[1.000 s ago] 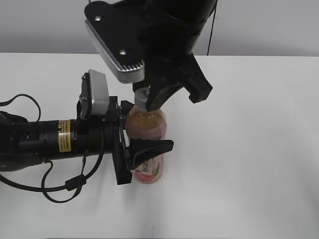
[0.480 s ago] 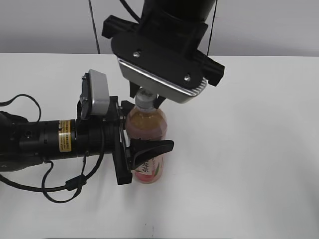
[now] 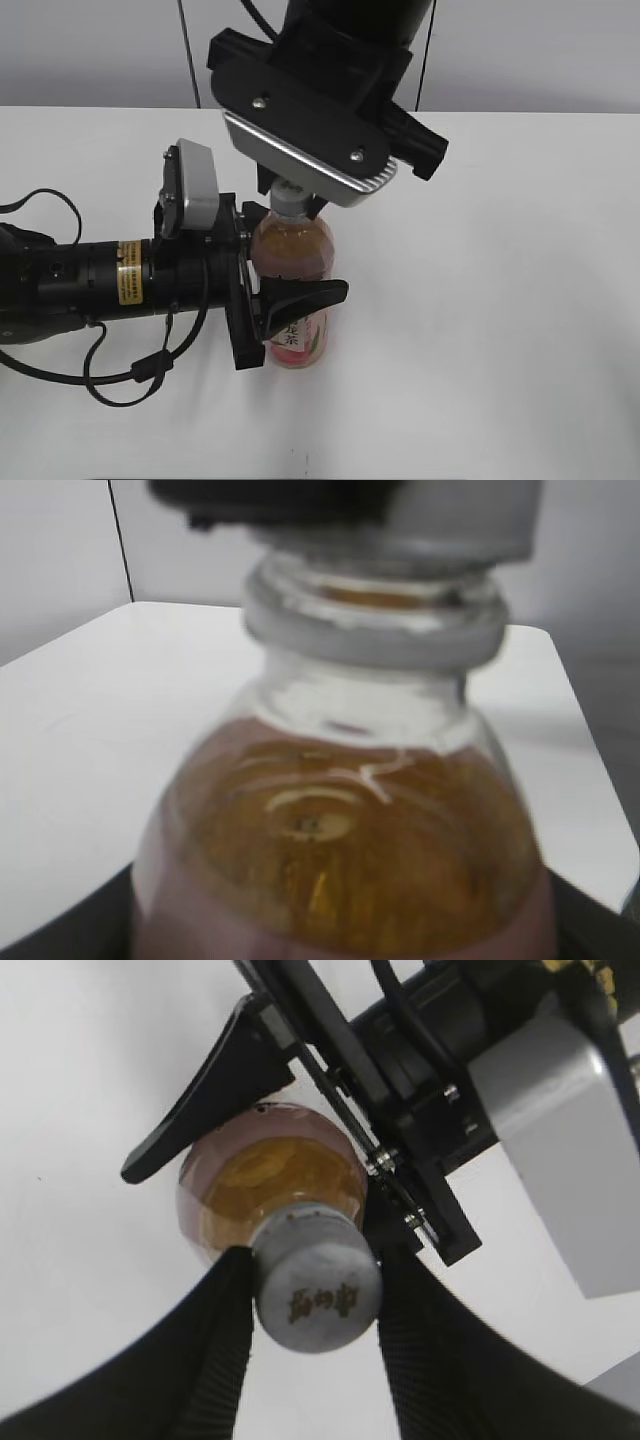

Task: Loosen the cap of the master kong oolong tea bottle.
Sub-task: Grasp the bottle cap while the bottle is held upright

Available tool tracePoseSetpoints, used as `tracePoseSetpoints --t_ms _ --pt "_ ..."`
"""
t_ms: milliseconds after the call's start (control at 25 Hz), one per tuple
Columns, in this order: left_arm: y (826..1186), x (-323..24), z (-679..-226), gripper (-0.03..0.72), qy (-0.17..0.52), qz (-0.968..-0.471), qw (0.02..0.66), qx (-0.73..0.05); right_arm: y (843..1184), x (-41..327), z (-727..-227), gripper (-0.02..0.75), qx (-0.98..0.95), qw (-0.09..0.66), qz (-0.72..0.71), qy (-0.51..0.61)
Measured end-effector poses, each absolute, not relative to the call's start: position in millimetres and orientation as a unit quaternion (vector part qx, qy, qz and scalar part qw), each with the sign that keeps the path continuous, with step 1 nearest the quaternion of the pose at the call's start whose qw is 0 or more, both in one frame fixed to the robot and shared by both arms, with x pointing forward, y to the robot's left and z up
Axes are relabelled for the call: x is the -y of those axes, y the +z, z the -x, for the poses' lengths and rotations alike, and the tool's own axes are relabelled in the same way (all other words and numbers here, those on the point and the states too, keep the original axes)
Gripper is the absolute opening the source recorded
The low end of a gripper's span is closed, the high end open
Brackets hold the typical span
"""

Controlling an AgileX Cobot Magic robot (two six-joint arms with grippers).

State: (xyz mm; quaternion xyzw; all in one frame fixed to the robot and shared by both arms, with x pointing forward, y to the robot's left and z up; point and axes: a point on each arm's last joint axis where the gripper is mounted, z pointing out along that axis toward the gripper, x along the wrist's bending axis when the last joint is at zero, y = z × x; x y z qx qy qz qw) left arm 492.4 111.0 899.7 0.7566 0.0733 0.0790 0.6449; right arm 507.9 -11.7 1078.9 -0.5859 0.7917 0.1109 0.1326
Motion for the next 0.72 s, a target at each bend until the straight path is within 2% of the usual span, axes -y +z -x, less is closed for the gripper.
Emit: tracePoseSetpoints --t_ms 80,240,320,720 --pt "899.7 -111.0 -492.5 0.44 0.079 -0.756 0.645 -0.075 1078.6 11.7 -507.8 0.365 -0.81 0.128 0.56 0.115" --pt "899.7 -111.0 -492.7 0.44 0.079 -0.756 0.645 -0.077 1078.6 11.8 -507.7 0.54 -0.859 0.117 0.483 0.126" --pt "899.7 -111.0 -492.7 0.44 0.078 -0.756 0.645 -0.077 1078.6 11.8 -507.7 0.585 -0.88 0.111 0.442 0.132" --pt "899.8 -111.1 -492.8 0.44 0.078 -0.756 0.645 -0.078 1093.8 11.0 -508.8 0.556 -0.971 0.083 0.141 0.173"
